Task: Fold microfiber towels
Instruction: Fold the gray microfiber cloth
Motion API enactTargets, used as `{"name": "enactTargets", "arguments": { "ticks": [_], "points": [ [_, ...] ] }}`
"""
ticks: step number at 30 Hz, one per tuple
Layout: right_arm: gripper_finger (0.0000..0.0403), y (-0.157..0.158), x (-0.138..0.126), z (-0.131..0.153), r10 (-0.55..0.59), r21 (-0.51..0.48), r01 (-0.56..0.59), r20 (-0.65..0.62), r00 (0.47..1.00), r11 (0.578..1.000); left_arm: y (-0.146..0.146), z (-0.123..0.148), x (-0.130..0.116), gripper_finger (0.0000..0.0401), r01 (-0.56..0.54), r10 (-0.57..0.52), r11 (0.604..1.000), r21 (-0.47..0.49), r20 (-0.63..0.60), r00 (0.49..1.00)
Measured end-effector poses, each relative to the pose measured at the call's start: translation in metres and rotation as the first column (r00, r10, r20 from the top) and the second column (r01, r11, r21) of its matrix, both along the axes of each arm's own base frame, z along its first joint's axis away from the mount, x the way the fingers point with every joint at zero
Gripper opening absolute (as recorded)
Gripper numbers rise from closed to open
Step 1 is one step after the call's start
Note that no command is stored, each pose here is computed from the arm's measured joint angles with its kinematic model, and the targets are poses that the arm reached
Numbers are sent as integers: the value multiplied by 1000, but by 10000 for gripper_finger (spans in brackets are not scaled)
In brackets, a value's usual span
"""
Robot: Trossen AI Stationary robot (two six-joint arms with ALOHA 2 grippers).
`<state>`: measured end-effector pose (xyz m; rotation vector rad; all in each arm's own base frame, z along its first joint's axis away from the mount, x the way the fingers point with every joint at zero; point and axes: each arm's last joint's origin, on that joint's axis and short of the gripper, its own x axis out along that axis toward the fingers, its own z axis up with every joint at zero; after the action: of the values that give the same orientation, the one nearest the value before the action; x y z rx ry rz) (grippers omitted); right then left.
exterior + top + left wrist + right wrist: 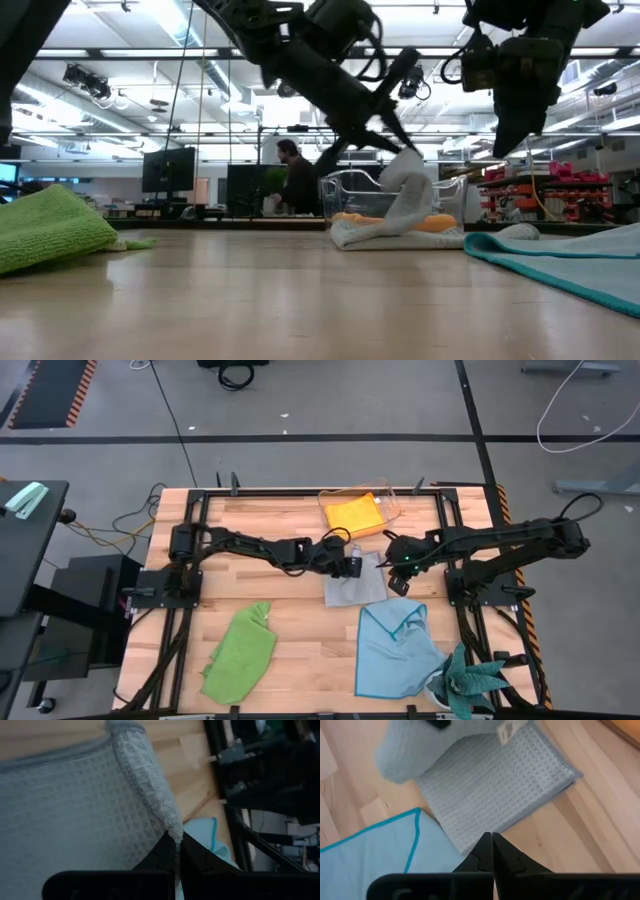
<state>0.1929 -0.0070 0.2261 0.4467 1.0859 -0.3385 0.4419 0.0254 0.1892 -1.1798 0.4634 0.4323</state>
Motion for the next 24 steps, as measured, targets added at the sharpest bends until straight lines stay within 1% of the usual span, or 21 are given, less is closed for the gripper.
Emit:
{"name": "enactTargets", "arguments": {
  "ticks": [3,7,9,13,17,24],
  "points": [
    [0,0,0,0,5,-2,-5,-1,1000,1000,-1,3,15,11,23,-23,1000,14,29,999],
    [1,0,0,0,7,-3,-7,-1,1000,1000,0,-4,32,11,56,-57,998,20,25,998],
    [1,0,-1,0,7,-3,-7,1,1000,1000,0,-7,35,15,60,-60,998,20,4,998],
    [2,0,-2,1,2,0,-2,-2,1000,1000,1,-13,34,56,57,-56,998,14,-40,998],
    [2,0,-2,2,1,0,-1,3,1000,1000,3,-12,35,94,57,-56,998,20,-30,998],
    [10,0,-2,2,1,0,-1,3,1000,1000,8,-12,35,145,48,-47,999,23,-26,999]
  ]
}}
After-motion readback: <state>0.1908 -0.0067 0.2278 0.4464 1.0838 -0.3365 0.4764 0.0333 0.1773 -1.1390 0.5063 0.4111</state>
